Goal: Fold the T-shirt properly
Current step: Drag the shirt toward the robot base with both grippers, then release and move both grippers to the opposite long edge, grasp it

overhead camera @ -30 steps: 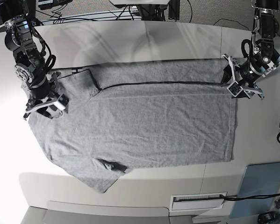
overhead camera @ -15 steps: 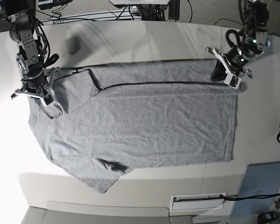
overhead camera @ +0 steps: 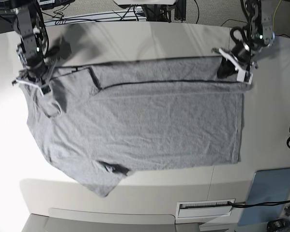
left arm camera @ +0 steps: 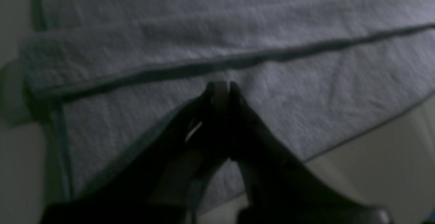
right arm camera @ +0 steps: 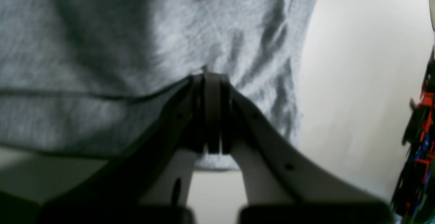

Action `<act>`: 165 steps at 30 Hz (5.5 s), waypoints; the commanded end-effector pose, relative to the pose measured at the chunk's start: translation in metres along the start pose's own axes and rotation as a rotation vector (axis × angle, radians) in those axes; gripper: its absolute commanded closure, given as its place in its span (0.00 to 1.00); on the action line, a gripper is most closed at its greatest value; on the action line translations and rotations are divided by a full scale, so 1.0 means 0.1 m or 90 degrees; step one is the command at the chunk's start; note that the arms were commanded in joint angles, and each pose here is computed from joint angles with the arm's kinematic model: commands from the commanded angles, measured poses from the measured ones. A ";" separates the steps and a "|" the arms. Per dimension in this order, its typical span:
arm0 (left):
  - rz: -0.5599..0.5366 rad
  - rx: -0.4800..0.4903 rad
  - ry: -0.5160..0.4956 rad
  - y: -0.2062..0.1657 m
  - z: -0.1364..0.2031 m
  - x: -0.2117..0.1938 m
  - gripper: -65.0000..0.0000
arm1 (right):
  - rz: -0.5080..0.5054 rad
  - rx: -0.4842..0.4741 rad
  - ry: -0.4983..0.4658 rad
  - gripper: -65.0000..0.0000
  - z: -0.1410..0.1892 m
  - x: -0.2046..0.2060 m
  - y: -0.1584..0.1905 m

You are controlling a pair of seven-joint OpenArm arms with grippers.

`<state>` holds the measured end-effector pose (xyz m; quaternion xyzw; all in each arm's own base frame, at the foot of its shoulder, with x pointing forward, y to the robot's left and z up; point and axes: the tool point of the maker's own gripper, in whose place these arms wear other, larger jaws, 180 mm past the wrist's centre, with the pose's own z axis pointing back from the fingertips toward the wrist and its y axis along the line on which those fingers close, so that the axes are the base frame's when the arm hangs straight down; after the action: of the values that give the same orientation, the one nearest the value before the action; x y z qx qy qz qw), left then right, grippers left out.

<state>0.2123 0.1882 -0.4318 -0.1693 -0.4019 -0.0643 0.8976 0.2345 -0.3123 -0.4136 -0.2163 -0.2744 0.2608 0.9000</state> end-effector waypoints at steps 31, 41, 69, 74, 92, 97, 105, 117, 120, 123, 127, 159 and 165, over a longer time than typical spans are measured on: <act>-0.149 -0.029 0.151 -0.23 0.71 -0.49 1.00 | 0.086 -0.070 0.089 1.00 0.83 -0.79 -0.14; -0.158 -0.038 0.132 -0.30 0.70 -0.38 1.00 | 0.006 -0.043 -0.004 1.00 0.75 -0.43 -0.10; -0.158 -0.038 0.134 -0.31 0.71 -0.39 1.00 | 0.018 0.018 0.100 1.00 0.65 -0.97 0.18; -0.184 -0.049 0.095 -0.42 0.70 -0.14 1.00 | 0.004 -0.069 0.016 1.00 0.82 -0.50 -0.33; -0.106 0.134 -0.123 0.42 0.04 1.38 0.38 | -0.115 -0.101 -0.268 0.65 1.01 0.87 -1.03; -0.026 0.146 -0.138 0.75 -0.35 1.68 0.38 | -0.138 -0.080 -0.266 0.65 0.97 0.98 -1.00; 0.038 0.165 -0.050 1.12 -0.86 1.85 0.38 | -0.124 -0.041 -0.266 0.65 0.91 1.06 -0.78; 0.062 0.171 0.092 1.29 -1.09 1.75 0.38 | -0.125 -0.041 -0.255 0.65 0.89 1.04 -0.79; 0.048 0.096 0.101 1.08 -1.13 1.75 0.38 | -0.125 -0.041 -0.255 0.65 0.89 1.04 -0.79; 0.049 0.063 0.105 0.96 -1.17 1.73 0.39 | -0.125 -0.041 -0.255 0.65 0.89 1.04 -0.79; 0.049 0.047 0.114 0.85 -1.22 1.69 0.47 | -0.126 -0.045 -0.258 0.65 0.90 1.06 -0.81; 0.016 0.073 0.172 0.90 -1.21 1.40 1.00 | -0.155 0.092 -0.095 0.56 -0.77 2.22 -1.31; 0.016 0.073 0.176 0.90 -1.21 1.39 1.00 | -0.199 0.143 -0.047 0.56 -1.07 2.15 -1.20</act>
<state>0.4147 0.2233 -0.4263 -0.1301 -0.2910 -0.0473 0.9466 0.4775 -0.2983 -0.3755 -0.0497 -0.2761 0.1572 0.9469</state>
